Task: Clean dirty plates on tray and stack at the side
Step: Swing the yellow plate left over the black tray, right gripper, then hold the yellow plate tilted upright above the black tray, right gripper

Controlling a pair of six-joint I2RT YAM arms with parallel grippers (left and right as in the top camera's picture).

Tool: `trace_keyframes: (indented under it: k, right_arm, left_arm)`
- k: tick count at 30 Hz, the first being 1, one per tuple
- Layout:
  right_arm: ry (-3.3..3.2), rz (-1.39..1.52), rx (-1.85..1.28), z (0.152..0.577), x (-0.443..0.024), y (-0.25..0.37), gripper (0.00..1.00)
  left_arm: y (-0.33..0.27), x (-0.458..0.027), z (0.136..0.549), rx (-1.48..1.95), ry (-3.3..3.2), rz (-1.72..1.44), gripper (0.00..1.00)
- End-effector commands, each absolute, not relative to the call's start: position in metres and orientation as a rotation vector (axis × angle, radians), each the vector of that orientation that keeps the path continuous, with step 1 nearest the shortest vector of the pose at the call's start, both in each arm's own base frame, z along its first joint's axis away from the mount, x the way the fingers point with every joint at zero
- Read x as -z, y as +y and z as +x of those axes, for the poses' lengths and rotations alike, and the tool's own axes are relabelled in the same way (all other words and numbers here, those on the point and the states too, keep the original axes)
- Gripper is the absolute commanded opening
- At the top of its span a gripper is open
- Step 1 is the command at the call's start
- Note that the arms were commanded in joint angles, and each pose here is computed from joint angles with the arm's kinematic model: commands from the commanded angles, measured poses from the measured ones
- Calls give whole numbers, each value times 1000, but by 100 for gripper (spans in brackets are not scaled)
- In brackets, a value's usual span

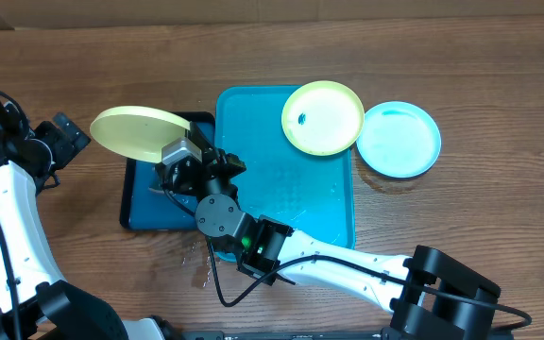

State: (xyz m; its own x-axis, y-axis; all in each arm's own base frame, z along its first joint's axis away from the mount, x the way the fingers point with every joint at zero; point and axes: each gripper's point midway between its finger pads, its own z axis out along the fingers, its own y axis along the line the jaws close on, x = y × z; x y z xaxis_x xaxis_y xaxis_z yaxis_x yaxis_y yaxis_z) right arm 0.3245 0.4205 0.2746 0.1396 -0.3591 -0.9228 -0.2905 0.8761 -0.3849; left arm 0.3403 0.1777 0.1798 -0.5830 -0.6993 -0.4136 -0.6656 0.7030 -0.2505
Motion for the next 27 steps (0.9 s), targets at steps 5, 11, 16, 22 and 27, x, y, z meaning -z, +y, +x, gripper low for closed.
trace_keyframes:
  k: [5,11,16,22,27]
  right_arm:
    - [1424,-544,81,324,-288,422,4]
    - [1383,-539,147,325,-300,416,4]
    - [1344,-533,177,324,-311,413,4]
    - [1298,-530,210,323,-324,410,4]
    - [1269,-534,240,322,-332,408,4]
  left_arm:
    - [176,-179,343,111,2423,-1054,100]
    - [176,-179,343,111,2423,-1054,100]
    - [176,-179,343,111,2423,-1054,100]
    - [176,-179,343,111,2423,-1054,100]
    - [176,-179,343,111,2423,-1053,100]
